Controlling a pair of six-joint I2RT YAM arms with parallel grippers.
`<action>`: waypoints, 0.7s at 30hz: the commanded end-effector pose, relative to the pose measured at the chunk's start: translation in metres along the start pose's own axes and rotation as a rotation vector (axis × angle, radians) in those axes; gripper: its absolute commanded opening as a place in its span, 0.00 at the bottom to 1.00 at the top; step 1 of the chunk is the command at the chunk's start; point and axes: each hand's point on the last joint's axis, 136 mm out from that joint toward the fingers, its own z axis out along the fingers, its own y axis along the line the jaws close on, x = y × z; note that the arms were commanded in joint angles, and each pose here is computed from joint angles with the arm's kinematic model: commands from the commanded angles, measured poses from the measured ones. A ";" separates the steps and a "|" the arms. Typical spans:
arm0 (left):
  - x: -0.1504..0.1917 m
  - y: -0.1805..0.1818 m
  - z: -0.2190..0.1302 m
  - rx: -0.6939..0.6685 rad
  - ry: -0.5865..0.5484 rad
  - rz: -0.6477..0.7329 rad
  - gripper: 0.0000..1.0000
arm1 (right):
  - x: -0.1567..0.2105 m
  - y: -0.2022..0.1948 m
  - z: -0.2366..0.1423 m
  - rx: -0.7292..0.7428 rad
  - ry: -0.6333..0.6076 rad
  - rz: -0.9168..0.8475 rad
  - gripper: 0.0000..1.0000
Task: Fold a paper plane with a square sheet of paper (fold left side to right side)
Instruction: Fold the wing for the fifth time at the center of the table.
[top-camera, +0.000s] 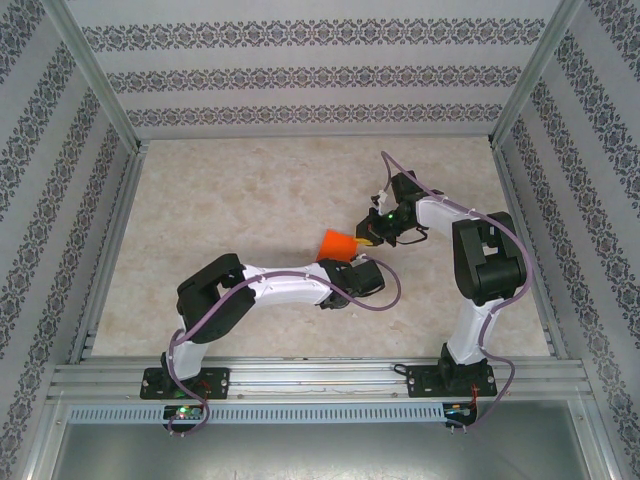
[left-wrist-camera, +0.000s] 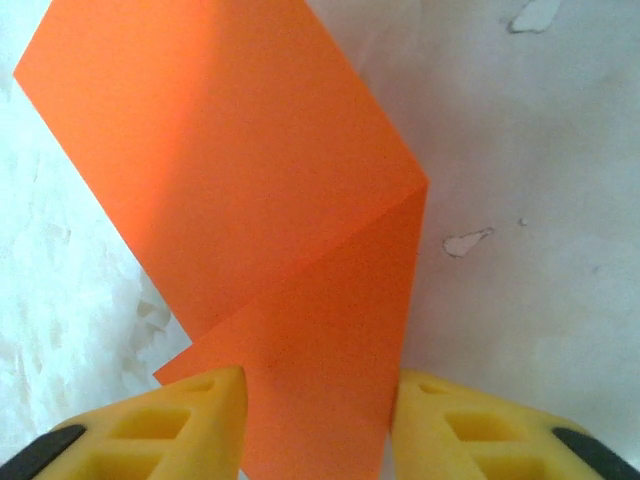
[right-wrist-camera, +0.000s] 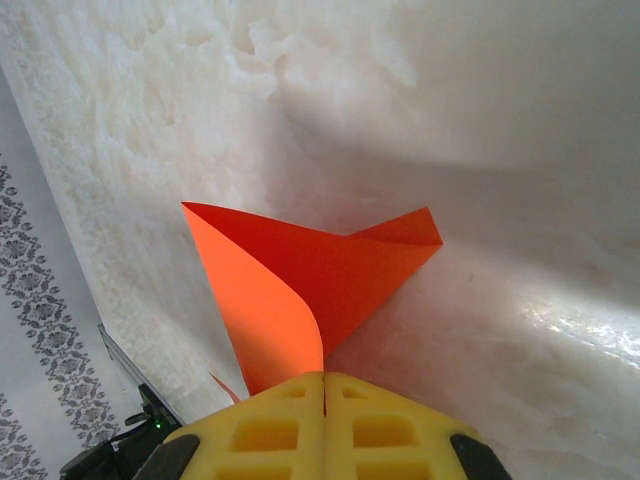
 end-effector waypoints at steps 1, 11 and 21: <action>0.014 -0.001 0.004 -0.045 0.049 0.039 0.38 | -0.007 -0.001 -0.001 0.006 -0.010 0.016 0.00; 0.020 0.003 0.010 -0.090 0.067 0.040 0.32 | -0.005 -0.002 0.000 0.008 -0.003 0.017 0.00; 0.017 -0.003 0.010 -0.045 0.052 0.032 0.16 | -0.005 -0.006 0.001 0.019 -0.003 0.021 0.00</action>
